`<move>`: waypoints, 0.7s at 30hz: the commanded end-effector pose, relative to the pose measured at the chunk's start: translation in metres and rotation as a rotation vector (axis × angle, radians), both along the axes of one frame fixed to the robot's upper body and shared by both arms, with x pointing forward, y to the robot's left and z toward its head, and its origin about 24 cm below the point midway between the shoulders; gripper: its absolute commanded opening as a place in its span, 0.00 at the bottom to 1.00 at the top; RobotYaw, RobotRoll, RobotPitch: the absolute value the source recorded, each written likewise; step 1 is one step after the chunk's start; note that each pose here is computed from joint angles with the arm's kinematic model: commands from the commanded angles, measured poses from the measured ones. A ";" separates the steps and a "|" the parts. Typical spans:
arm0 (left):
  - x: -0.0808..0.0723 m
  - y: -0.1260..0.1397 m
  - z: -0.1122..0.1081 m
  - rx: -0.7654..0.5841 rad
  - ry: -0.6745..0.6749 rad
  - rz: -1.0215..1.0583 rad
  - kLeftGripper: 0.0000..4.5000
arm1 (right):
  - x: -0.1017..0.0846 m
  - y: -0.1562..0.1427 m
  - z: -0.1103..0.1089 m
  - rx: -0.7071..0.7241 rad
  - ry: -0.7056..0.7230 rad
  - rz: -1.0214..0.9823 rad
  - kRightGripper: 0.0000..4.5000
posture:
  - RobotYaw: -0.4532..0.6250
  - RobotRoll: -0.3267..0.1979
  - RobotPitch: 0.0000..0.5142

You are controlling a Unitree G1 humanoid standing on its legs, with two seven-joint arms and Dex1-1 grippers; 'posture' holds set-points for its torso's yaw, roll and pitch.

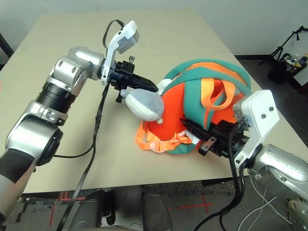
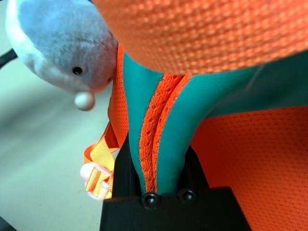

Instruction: Put the pencil case into the backpack and zip it.

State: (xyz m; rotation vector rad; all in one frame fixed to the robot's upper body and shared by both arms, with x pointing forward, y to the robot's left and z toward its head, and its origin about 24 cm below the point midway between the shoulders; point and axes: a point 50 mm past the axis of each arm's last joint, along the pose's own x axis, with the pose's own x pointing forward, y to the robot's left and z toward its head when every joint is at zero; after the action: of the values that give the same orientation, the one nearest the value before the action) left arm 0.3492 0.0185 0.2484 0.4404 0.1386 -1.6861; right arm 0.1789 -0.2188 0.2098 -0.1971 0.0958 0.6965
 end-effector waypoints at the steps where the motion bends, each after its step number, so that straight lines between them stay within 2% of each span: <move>1: -0.002 -0.012 -0.013 0.041 -0.006 -0.010 0.00 | -0.002 0.008 -0.004 0.010 0.014 0.036 0.04 | 0.21 0.62 0.25; 8: -0.009 -0.040 -0.014 0.007 -0.032 -0.038 0.00 | -0.001 0.010 -0.005 0.017 0.013 0.038 0.04 | 0.21 0.62 0.24; 10: -0.011 -0.042 -0.006 -0.021 -0.049 -0.040 0.00 | -0.001 0.010 -0.005 0.018 0.013 0.039 0.04 | 0.21 0.62 0.23; 13: -0.008 -0.032 0.012 -0.056 -0.104 -0.011 0.00 | 0.000 0.009 -0.005 0.017 0.013 0.040 0.04 | 0.23 0.62 0.22; 16: -0.004 -0.005 0.044 -0.112 -0.177 0.047 0.00 | 0.002 0.008 -0.005 0.015 0.011 0.044 0.04 | 0.25 0.62 0.21; 19: -0.009 0.024 0.067 -0.138 -0.242 0.094 0.14 | 0.006 0.007 -0.006 0.016 0.007 0.049 0.04 | 0.27 0.62 0.19; 21: -0.017 0.038 0.071 -0.109 -0.275 0.094 0.29 | 0.008 0.006 -0.006 0.015 0.004 0.054 0.04 | 0.28 0.62 0.18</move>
State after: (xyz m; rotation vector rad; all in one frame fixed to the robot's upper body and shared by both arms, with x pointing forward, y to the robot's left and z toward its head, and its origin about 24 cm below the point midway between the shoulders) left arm 0.3410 0.0521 0.3193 0.5428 -0.1347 -1.4886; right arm 0.1854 -0.2144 0.2054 -0.1806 0.0897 0.7290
